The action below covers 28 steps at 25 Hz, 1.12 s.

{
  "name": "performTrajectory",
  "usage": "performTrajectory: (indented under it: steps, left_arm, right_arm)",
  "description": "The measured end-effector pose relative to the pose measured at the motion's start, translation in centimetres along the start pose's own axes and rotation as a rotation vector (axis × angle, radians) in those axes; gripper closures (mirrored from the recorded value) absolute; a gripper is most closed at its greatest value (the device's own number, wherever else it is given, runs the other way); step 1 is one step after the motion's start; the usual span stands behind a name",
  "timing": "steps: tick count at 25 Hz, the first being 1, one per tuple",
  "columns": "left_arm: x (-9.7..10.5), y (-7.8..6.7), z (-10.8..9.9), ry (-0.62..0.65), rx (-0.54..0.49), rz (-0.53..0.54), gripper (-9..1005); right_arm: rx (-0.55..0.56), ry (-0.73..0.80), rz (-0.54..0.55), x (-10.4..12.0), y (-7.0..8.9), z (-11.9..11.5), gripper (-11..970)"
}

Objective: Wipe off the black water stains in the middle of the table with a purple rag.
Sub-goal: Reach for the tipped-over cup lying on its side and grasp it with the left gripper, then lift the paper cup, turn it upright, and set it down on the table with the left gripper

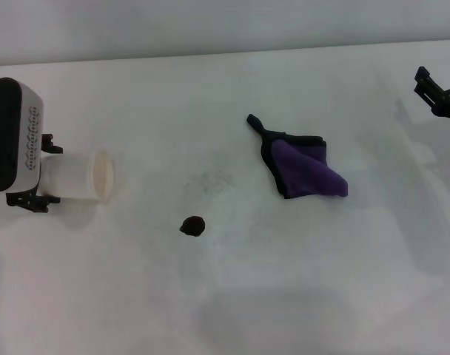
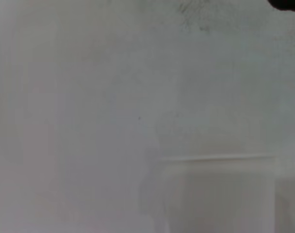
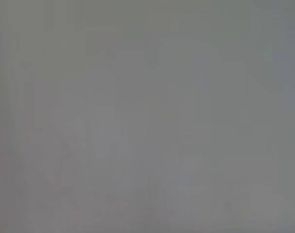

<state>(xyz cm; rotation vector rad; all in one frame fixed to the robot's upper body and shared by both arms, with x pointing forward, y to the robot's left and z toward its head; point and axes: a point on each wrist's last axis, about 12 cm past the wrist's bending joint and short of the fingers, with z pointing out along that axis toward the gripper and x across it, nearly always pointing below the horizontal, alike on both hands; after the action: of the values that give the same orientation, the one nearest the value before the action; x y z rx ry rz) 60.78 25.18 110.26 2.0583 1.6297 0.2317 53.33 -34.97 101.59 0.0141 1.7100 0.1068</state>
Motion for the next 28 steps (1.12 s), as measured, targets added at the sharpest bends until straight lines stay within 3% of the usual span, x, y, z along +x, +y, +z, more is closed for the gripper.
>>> performTrajectory:
  steps: [5,9,17,18,22,28]
  left_arm:
    - [-0.1,0.0,0.1,-0.009,-0.012,0.002,138]
    - [-0.2,-0.2,0.1,-0.043,-0.035,0.010,225]
    - [-0.2,0.5,-0.5,-0.150,-0.135,-0.095,279]
    - [0.2,0.4,-1.0,-0.265,-0.231,-0.196,278]
    - [0.4,-0.6,-0.6,-0.431,-0.333,-0.343,276]
    - [0.7,-3.5,1.6,-0.594,-0.448,-0.555,273]
  right_arm:
    - [-0.002,-0.002,0.000,-0.1,0.1,0.1,116]
    - [-0.002,-0.002,-0.001,-0.1,0.1,0.1,116]
    - [-0.002,-0.002,0.000,-0.1,0.1,0.1,116]
    - [-0.001,-0.001,0.000,-0.1,0.1,0.1,116]
    - [-0.001,-0.002,0.000,-0.1,0.1,0.2,115]
    - [-0.002,-0.003,0.000,-0.1,0.1,0.2,116]
